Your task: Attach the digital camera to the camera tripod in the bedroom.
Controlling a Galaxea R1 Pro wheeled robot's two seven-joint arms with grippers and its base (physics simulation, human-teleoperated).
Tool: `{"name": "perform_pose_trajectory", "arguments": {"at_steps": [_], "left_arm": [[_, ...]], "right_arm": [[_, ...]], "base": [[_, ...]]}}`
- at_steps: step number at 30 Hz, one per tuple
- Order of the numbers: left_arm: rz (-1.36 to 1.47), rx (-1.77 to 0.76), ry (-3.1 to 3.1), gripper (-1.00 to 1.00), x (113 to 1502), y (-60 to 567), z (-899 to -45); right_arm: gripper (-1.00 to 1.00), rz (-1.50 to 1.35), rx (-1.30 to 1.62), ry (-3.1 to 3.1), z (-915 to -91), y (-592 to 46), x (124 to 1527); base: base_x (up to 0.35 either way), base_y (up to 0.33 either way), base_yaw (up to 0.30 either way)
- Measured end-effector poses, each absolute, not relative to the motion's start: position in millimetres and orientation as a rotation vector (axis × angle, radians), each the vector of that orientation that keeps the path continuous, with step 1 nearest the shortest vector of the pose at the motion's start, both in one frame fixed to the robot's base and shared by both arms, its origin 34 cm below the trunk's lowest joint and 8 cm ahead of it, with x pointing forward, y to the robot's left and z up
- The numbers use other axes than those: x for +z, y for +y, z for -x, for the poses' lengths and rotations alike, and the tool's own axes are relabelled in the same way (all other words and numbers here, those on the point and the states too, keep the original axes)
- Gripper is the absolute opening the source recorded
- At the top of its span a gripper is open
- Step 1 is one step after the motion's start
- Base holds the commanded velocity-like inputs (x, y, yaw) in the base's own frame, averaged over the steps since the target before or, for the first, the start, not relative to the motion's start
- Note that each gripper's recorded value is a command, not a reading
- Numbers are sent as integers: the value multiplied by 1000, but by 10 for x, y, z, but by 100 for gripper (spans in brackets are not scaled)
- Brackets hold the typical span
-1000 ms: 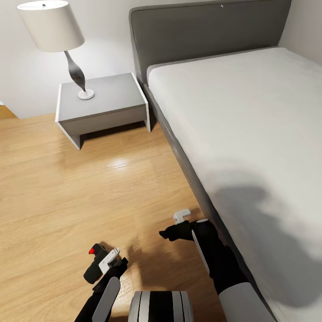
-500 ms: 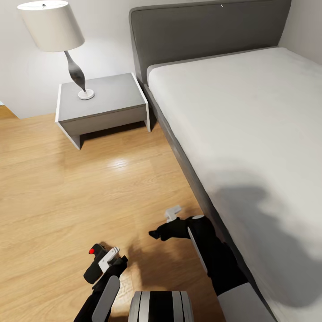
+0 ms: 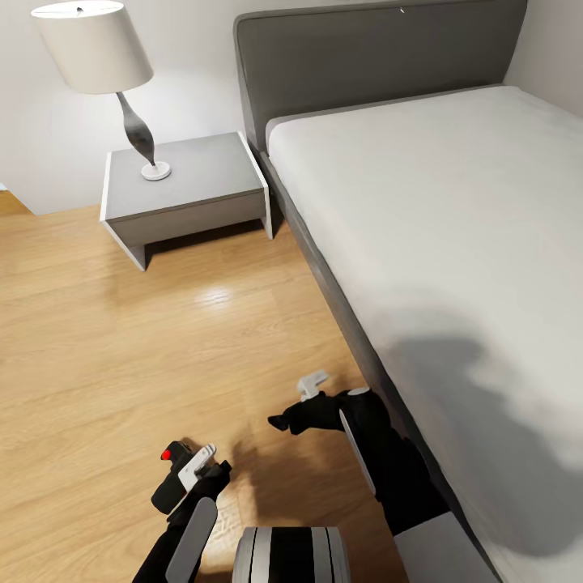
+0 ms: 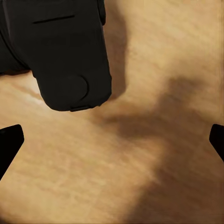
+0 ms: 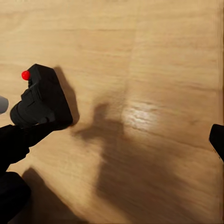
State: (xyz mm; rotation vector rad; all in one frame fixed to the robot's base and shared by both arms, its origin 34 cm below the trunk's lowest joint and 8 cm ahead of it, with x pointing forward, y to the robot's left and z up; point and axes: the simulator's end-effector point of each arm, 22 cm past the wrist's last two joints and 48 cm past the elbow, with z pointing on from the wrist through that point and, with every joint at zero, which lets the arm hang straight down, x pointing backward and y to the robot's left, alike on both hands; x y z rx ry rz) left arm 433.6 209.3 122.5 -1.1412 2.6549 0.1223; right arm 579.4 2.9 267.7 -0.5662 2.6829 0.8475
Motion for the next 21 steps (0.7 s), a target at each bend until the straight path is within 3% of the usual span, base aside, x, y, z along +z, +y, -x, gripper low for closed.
{"name": "perform_pose_trajectory", "arguments": {"at_steps": [21], "left_arm": [[1137, 118, 2653, 100, 1234, 2083, -4353]], "right_arm": [[100, 556, 775, 2674, -5883, -40, 2651]], "base": [[0, 0, 0]]}}
